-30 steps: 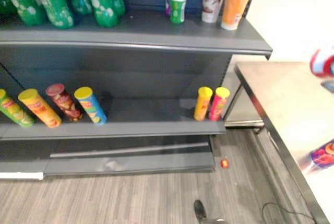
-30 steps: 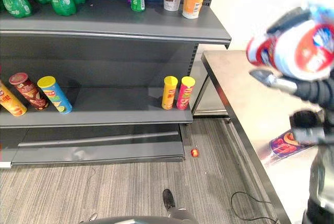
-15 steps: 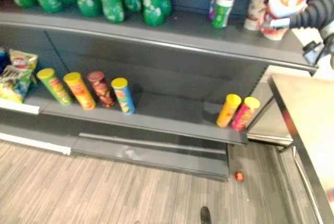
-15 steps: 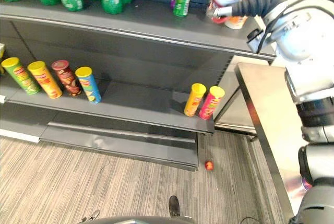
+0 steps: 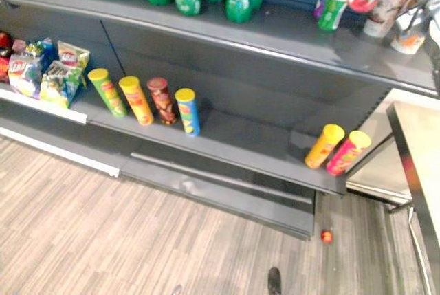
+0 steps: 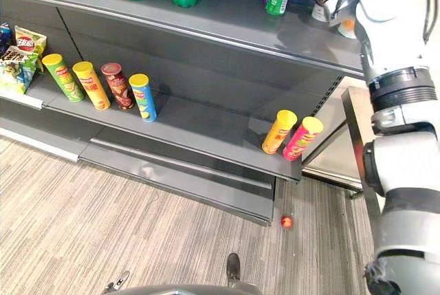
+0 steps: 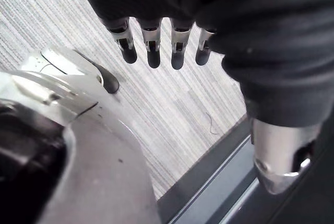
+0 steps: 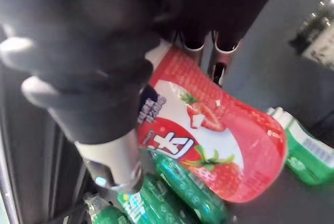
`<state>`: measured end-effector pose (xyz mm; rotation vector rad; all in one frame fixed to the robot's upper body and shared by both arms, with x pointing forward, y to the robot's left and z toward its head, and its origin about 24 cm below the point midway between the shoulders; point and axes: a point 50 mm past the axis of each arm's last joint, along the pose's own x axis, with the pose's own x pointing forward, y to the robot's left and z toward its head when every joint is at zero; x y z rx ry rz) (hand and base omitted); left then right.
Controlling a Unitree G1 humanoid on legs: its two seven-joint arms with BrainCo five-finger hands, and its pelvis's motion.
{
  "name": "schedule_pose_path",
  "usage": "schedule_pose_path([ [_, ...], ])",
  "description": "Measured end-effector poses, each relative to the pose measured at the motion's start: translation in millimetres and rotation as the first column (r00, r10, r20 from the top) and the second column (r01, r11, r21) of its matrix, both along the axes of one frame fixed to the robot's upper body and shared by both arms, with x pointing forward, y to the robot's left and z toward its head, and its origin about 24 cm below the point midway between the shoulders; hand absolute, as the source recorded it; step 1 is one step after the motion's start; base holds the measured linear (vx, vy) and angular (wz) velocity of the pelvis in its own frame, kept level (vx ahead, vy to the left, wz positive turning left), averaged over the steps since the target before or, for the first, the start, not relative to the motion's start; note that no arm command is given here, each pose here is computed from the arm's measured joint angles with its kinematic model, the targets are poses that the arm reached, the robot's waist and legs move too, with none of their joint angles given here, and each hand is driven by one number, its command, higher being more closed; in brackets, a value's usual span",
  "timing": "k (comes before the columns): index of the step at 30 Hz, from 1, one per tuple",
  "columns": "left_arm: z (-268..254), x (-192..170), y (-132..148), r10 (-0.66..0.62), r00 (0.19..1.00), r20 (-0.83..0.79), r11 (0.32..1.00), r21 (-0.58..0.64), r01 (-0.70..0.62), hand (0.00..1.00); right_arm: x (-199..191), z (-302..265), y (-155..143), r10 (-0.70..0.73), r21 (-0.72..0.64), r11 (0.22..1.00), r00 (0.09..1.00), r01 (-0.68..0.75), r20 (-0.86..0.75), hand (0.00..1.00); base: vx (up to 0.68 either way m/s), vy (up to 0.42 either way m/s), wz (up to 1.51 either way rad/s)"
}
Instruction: Put the gum and the chips on the shelf.
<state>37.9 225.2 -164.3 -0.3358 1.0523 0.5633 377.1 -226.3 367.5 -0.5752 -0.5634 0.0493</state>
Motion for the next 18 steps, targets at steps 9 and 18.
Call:
schedule_pose_path([
  [9,3,28,-2,-0.012,0.997,0.073,1.000,-0.007,0.012,0.00,23,-21,32,0.089,0.074,0.994,0.981,-0.077,-0.170,1.00,0.01,-0.003,-0.02],
  [18,5,41,-5,-0.042,0.993,0.109,0.998,-0.041,0.047,0.00,30,-19,64,0.124,0.002,0.992,0.967,-0.127,-0.222,1.00,0.00,0.000,0.00],
])
